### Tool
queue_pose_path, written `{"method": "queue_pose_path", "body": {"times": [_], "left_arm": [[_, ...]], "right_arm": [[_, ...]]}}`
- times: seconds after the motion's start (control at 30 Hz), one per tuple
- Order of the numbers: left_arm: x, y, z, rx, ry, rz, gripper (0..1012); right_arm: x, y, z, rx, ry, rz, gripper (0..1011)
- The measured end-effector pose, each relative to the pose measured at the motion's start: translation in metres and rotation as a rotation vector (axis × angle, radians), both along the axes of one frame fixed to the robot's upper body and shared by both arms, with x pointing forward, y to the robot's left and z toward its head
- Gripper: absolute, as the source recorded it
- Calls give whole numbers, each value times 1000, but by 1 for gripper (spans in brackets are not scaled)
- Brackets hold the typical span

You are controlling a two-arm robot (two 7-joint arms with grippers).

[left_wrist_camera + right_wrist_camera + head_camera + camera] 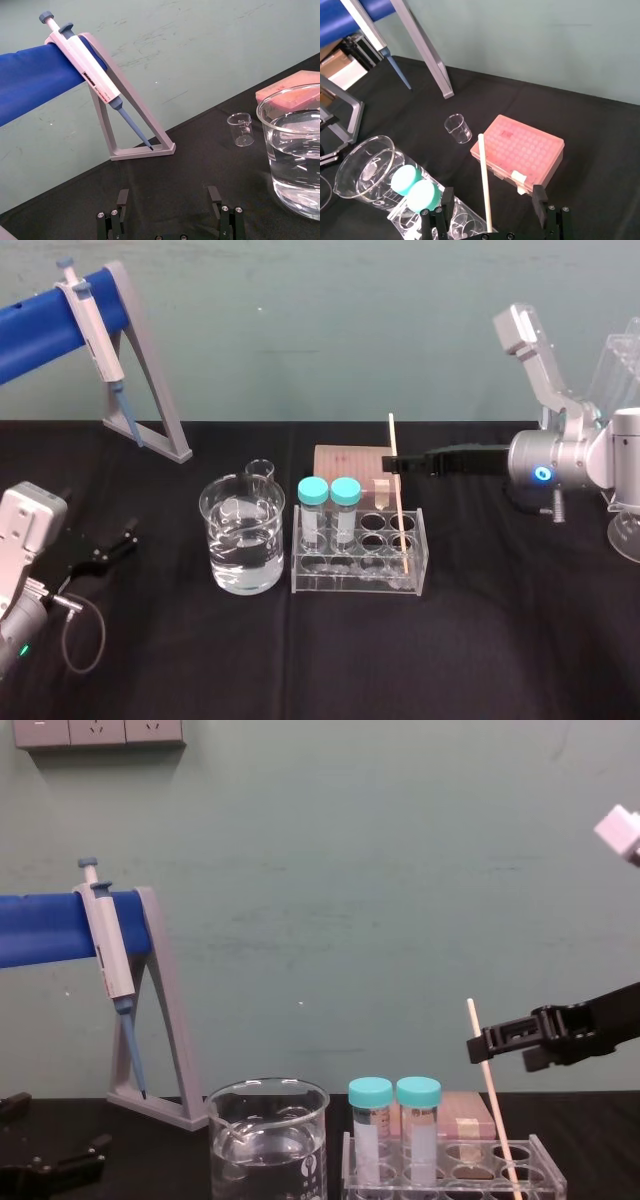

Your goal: Hold the thermometer with one hand and immerse one end into the beaker, then reinsert it into the test tube rack.

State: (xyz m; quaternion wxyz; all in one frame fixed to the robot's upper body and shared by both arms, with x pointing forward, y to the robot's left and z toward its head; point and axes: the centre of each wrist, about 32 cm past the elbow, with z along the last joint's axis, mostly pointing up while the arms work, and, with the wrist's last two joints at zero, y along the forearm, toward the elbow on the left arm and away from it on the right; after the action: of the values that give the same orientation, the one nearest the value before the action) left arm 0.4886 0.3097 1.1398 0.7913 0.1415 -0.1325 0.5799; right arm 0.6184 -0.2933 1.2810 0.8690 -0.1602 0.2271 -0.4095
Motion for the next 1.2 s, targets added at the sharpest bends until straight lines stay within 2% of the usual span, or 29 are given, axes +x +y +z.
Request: {"method": "queue_pose_path", "body": {"times": [0.3,0.5,0.7,0.73,0.93,1.0,1.07,1.13,1.2], "left_arm": [[0,0,0,0,0,0,1004],[0,0,0,0,0,0,1004],[0,0,0,0,0,0,1004],[0,0,0,0,0,0,1004],[0,0,0,0,0,0,1004],[0,0,0,0,0,0,1004],[0,0,0,0,0,0,1004],[0,0,0,0,0,0,1004],[0,0,0,0,0,0,1004]], "right_arm": [[10,11,-5,-10,15,19,1003],[11,14,-7,-8,16,23,1003],[13,18,-12,7,24,26,886],[13,18,-13,8,26,27,828],[14,19,-14,8,27,26,682],[14,20,-15,7,25,26,599],[13,20,-15,4,23,27,567],[13,20,-16,1,20,28,479],[13,20,-16,-1,18,29,435]]}}
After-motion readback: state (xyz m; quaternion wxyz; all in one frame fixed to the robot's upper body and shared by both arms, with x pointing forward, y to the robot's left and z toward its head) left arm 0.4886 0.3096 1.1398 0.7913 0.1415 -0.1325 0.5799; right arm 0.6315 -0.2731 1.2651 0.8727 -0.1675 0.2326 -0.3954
